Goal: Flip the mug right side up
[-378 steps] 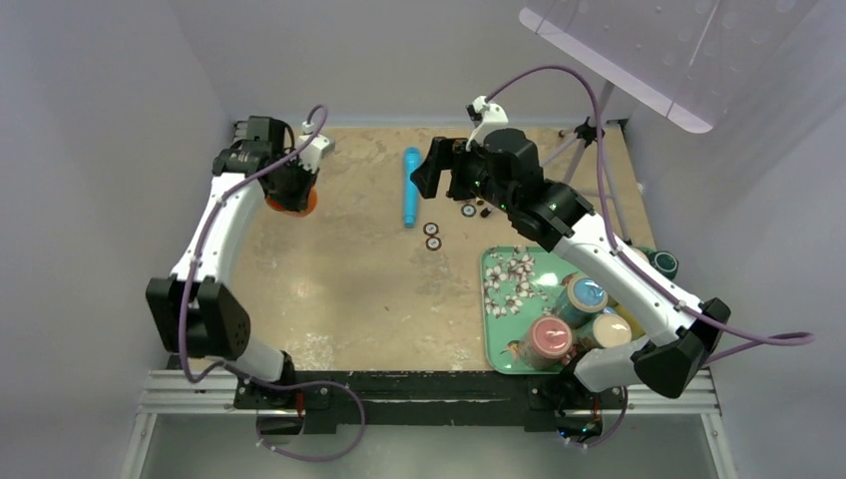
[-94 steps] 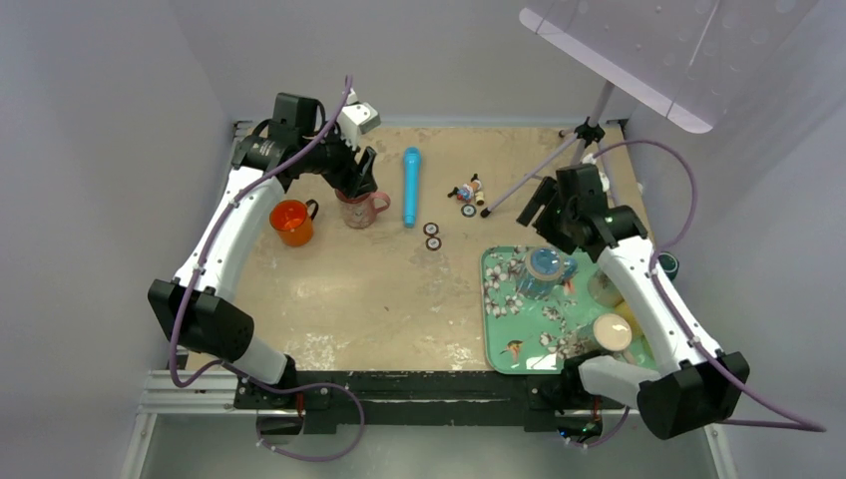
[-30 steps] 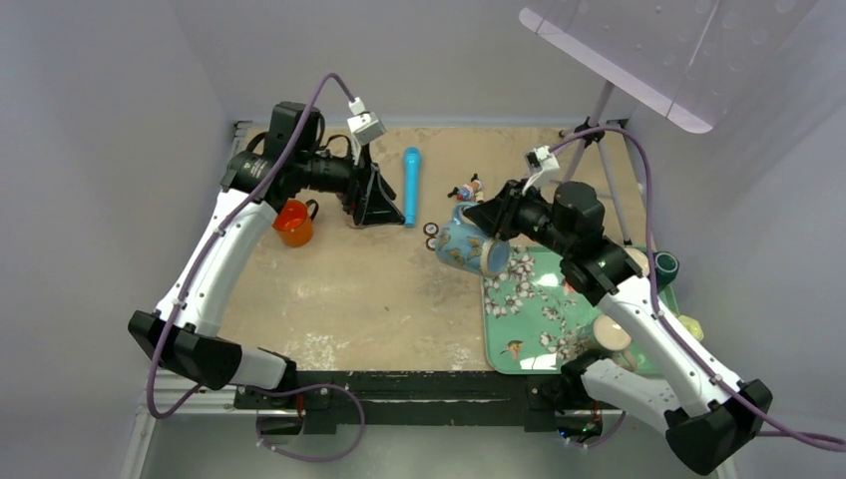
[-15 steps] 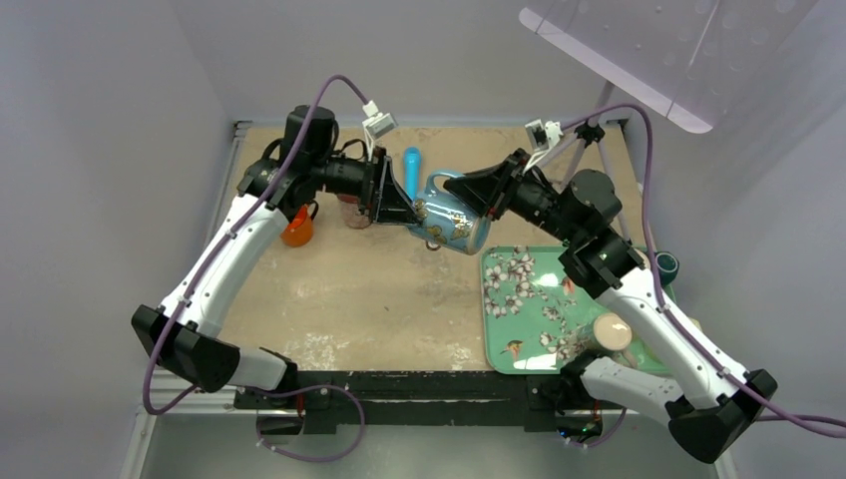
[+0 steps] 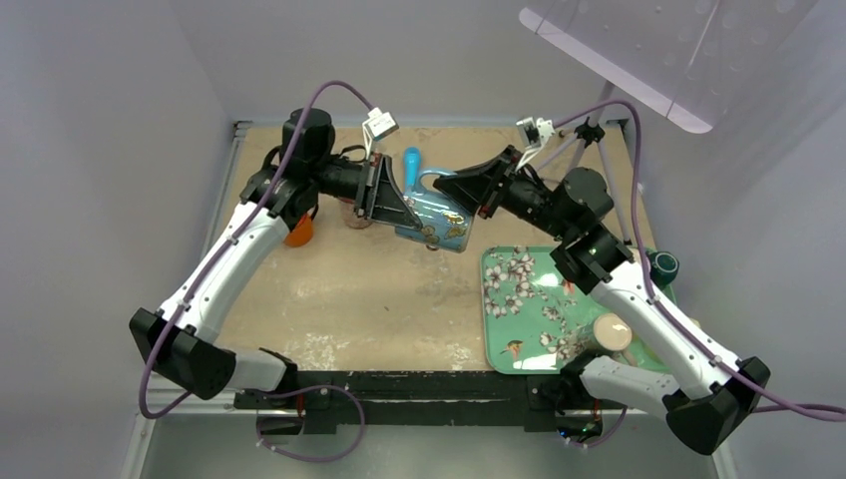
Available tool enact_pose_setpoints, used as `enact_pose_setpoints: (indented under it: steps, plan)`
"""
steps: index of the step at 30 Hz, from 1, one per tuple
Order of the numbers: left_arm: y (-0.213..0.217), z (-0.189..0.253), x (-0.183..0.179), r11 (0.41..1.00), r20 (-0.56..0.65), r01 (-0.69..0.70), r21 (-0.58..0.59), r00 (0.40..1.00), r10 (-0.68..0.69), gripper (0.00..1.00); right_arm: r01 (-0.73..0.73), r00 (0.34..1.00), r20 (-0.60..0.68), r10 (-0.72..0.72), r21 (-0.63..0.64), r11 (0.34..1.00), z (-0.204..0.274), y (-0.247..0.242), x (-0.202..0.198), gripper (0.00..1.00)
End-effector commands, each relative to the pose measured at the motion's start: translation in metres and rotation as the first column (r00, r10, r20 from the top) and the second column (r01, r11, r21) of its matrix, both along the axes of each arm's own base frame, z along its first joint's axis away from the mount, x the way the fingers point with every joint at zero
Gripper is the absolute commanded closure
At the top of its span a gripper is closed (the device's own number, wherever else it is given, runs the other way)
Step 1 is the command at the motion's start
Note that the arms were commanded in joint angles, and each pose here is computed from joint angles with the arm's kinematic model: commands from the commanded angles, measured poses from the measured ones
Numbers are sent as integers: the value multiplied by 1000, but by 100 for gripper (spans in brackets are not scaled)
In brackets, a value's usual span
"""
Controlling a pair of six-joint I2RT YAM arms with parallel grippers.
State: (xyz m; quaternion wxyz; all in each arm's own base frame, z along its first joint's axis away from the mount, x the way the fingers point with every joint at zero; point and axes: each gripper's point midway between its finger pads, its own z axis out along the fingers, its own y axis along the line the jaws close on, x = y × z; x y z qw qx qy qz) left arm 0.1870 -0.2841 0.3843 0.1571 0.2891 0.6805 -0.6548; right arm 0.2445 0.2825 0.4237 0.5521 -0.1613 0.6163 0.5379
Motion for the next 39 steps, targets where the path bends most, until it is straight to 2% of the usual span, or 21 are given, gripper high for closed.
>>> enact_pose_setpoints:
  steps: [1, 2, 3, 5, 7, 9, 12, 15, 18, 20, 22, 26, 29, 32, 35, 36, 39]
  plan:
    - [13, -22, 25, 976, 229, -173, 134, 963, 139, 100, 205, 970, -128, -208, -34, 978, -10, -17, 31, 49]
    - [23, -38, 32, 951, 316, -223, 216, 937, 148, 100, 270, 942, -181, -281, -87, 959, -27, -25, 40, 21]
    - [34, -53, 38, 921, 385, -263, 288, 912, 140, 100, 326, 910, -222, -351, -143, 934, -43, -35, 46, 13]
    - [63, -83, 50, 838, 523, -336, 430, 849, 72, 100, 392, 850, -269, -453, -251, 885, -72, -51, 53, 11]
    - [95, -110, 54, 740, 594, -380, 555, 803, -33, 100, 434, 796, -292, -530, -335, 836, -95, -66, 53, 10]
    - [131, -133, 60, 613, 630, -432, 661, 764, -140, 100, 505, 717, -302, -628, -397, 767, -112, -87, 55, 10]
    - [187, -169, 67, 419, 583, -466, 779, 785, -209, 100, 568, 606, -304, -736, -483, 667, -134, -115, 52, 10]
    - [232, -197, 71, 324, 532, -467, 823, 833, -152, 100, 585, 528, -306, -792, -546, 600, -155, -133, 45, 8]
    - [266, -222, 74, 203, 516, -481, 853, 836, -186, 100, 607, 413, -315, -854, -604, 516, -176, -155, 39, 6]
    - [277, -236, 78, 174, 531, -505, 845, 830, -169, 100, 608, 328, -312, -892, -653, 452, -189, -172, 35, 7]
    - [285, -248, 77, 168, 520, -498, 850, 846, -121, 100, 600, 263, -299, -917, -694, 398, -199, -187, 34, 8]
    - [299, -268, 84, 138, 509, -496, 857, 858, -74, 100, 608, 209, -296, -932, -707, 361, -202, -207, 35, 8]
    - [296, -279, 84, 156, 500, -487, 860, 864, -58, 100, 626, 170, -291, -942, -706, 331, -202, -222, 33, 7]
    - [292, -287, 82, 169, 487, -475, 864, 873, -37, 100, 642, 105, -273, -956, -716, 275, -205, -238, 29, 1]
    - [286, -291, 80, 191, 474, -466, 864, 881, 3, 74, 643, 26, -280, -960, -731, 230, -216, -259, 24, 1]
    - [284, -291, 78, 199, 468, -461, 865, 884, 13, 68, 640, -6, -288, -958, -737, 217, -221, -267, 22, 1]
    - [282, -288, 75, 207, 459, -455, 866, 888, 30, 60, 649, -133, -301, -944, -747, 146, -228, -300, 17, 1]
